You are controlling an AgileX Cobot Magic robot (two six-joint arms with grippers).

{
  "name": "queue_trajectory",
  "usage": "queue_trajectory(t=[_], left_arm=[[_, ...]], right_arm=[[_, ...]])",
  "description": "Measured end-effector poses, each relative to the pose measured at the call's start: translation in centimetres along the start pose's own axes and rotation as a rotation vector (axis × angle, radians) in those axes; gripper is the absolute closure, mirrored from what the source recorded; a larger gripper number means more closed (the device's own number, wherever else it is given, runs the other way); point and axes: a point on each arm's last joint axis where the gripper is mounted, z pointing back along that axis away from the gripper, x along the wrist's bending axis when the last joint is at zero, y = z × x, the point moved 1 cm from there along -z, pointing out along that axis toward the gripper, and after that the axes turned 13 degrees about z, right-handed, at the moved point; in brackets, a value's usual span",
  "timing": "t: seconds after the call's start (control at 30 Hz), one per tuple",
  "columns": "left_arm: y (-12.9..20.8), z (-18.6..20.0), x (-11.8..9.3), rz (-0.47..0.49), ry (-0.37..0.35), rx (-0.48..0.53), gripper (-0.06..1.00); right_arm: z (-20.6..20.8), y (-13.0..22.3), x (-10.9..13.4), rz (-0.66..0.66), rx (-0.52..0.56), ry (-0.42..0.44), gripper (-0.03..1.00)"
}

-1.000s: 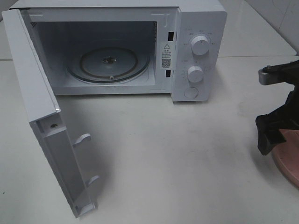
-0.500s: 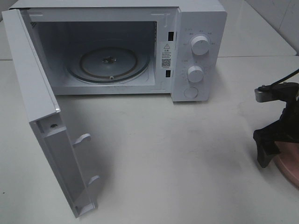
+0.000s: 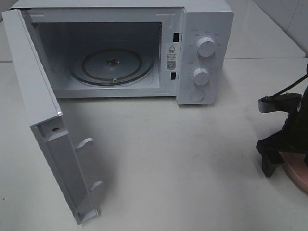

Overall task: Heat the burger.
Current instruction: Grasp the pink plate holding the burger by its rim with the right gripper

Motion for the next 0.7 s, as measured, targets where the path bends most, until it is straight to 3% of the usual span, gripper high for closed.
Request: queue_trajectory(t=[0.23, 0.3, 0.33, 0.4, 0.43, 0.47, 0.57, 0.7], left_arm=[[0.00, 0.00, 0.00, 0.000, 0.000, 0.000, 0.13], [0.00, 0.00, 0.00, 0.000, 0.000, 0.000, 0.13], [0.00, 0.00, 0.00, 0.000, 0.000, 0.000, 0.13], [0.00, 0.00, 0.00, 0.000, 0.000, 0.000, 0.13], [0.00, 0.00, 0.00, 0.000, 0.000, 0.000, 0.13], [0.00, 0.00, 0.00, 0.000, 0.000, 0.000, 0.13], [0.00, 0.00, 0.01, -0.001, -0.001, 0.000, 0.13], [0.00, 0.00, 0.01, -0.001, -0.001, 0.000, 0.13]], right_arm=[[-0.43, -0.05, -0.04, 0.007, 0.015, 0.001, 0.27], [-0.61, -0.12, -0.15, 0.017, 0.023, 0.008, 0.41], [-0.61, -0.12, -0.15, 0.017, 0.023, 0.008, 0.41], [-0.61, -0.09, -0.20, -0.009, 0.025, 0.010, 0.59], [-0.61, -0.09, -0.20, -0.009, 0.025, 0.010, 0.59], [-0.61, -0.06, -0.09, -0.032, 0.030, 0.006, 0.73], [-0.51, -0.05, -0.09, -0.047, 0.040, 0.005, 0.79], [-0.49, -0.04, -0.11, -0.048, 0.042, 0.007, 0.79]])
